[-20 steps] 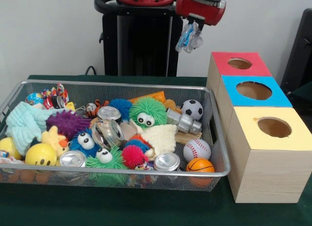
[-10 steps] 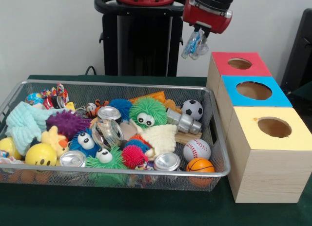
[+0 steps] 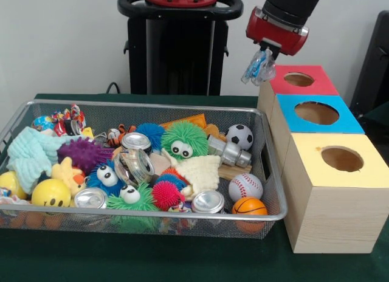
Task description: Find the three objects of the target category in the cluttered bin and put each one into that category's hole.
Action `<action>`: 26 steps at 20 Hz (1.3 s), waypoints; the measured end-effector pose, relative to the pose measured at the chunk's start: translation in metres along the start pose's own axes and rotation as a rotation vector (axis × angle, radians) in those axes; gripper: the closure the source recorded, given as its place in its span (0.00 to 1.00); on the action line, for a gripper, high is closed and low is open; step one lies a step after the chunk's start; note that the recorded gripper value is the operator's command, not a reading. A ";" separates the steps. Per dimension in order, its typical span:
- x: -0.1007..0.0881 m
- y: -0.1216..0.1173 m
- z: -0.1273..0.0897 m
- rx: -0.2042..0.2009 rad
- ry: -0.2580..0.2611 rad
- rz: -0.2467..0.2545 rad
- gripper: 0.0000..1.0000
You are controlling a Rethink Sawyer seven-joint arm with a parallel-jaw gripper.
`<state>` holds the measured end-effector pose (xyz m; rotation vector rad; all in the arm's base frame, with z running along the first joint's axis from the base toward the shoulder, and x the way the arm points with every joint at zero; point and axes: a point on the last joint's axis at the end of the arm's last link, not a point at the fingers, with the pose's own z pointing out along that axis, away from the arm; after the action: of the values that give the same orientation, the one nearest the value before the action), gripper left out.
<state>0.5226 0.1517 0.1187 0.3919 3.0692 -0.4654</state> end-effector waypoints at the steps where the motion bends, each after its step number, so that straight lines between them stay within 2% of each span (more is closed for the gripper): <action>1: -0.001 0.001 0.000 0.002 -0.002 0.006 1.00; 12: -0.017 0.006 -0.001 0.026 -0.028 0.087 1.00; 18: -0.016 0.017 -0.002 0.018 -0.007 0.144 1.00; 22: -0.017 0.028 -0.004 -0.012 0.043 0.254 1.00; 26: -0.021 0.034 -0.008 -0.042 0.065 0.354 1.00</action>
<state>0.5517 0.1802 0.1174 0.9427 2.9661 -0.3777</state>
